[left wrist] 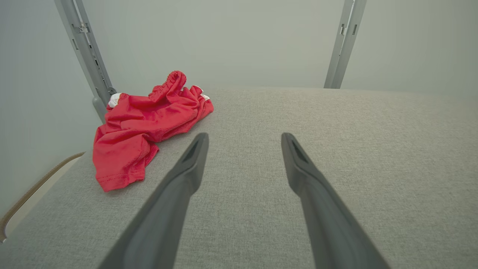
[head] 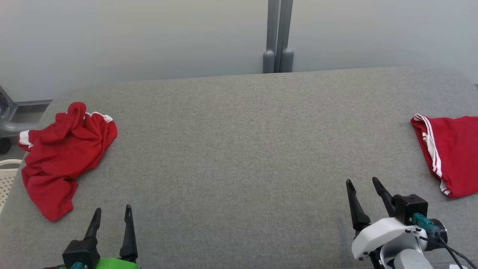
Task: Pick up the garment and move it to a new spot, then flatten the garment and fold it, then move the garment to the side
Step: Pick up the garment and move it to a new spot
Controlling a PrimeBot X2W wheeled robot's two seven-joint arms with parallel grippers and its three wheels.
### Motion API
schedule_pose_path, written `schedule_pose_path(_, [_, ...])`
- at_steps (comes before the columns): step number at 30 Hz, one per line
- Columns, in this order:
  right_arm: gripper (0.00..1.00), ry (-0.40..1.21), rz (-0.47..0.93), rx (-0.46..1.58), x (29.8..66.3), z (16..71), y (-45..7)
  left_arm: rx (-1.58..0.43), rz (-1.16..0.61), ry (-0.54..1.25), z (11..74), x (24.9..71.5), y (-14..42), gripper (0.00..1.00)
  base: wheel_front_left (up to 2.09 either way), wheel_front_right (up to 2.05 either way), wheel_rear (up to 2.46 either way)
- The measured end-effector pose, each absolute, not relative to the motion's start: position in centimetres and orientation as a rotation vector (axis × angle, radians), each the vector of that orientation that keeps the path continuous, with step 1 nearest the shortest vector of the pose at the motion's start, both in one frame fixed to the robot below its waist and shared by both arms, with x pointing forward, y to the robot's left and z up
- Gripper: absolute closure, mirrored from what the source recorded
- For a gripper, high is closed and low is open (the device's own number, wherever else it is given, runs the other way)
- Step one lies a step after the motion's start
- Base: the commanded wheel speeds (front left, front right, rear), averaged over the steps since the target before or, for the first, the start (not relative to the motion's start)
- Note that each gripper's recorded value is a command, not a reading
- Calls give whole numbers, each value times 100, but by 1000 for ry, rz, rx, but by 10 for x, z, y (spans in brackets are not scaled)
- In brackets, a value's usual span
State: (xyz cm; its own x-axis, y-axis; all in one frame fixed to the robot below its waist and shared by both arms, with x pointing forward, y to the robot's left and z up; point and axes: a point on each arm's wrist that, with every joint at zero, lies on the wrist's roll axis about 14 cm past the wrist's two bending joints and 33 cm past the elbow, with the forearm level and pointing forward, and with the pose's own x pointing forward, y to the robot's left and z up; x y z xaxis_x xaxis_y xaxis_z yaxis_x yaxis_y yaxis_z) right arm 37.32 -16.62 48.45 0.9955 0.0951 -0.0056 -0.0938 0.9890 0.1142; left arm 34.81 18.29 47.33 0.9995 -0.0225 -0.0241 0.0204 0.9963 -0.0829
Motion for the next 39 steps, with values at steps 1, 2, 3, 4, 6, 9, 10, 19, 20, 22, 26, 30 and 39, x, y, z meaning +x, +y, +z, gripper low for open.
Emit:
schedule_pose_path(1, [0,14,95,116,372,483,-166,-84,-23,24,474,348,182,0,0,0,0])
schedule_pose_path(2, [0,15,95,117,371,483,-166,-87,-24,24,474,349,181,0,0,0,0])
schedule_pose_path(3, [0,13,92,124,371,484,-166,-89,-25,24,474,349,180,0,0,0,0])
schedule_pose_path(4, [0,13,92,127,371,484,-166,-91,-26,23,474,349,179,0,0,0,0])
schedule_pose_path(6, [0,14,89,137,370,483,-167,-97,-23,22,474,349,179,0,0,0,0])
schedule_pose_path(9, [0,19,89,144,370,482,-167,-111,-18,22,474,350,178,0,0,0,0])
schedule_pose_path(10, [0,20,88,147,370,482,-167,-113,-18,23,474,350,178,0,0,0,0])
schedule_pose_path(19, [0,29,92,150,371,478,-165,-125,-22,34,470,349,179,0,0,0,0])
schedule_pose_path(20, [0,30,93,150,371,478,-165,-123,-22,34,470,349,178,0,0,0,0])
schedule_pose_path(22, [0,31,96,149,371,478,-164,-124,-21,34,470,349,178,0,0,0,0])
schedule_pose_path(26, [0,36,106,149,373,477,-160,-119,-1,37,469,347,186,0,0,0,0])
schedule_pose_path(30, [0,38,130,148,377,477,-152,-112,20,41,467,342,193,0,0,0,0])
schedule_pose_path(39, [0,51,221,150,385,476,-120,-107,101,46,464,324,220,0,0,0,0])
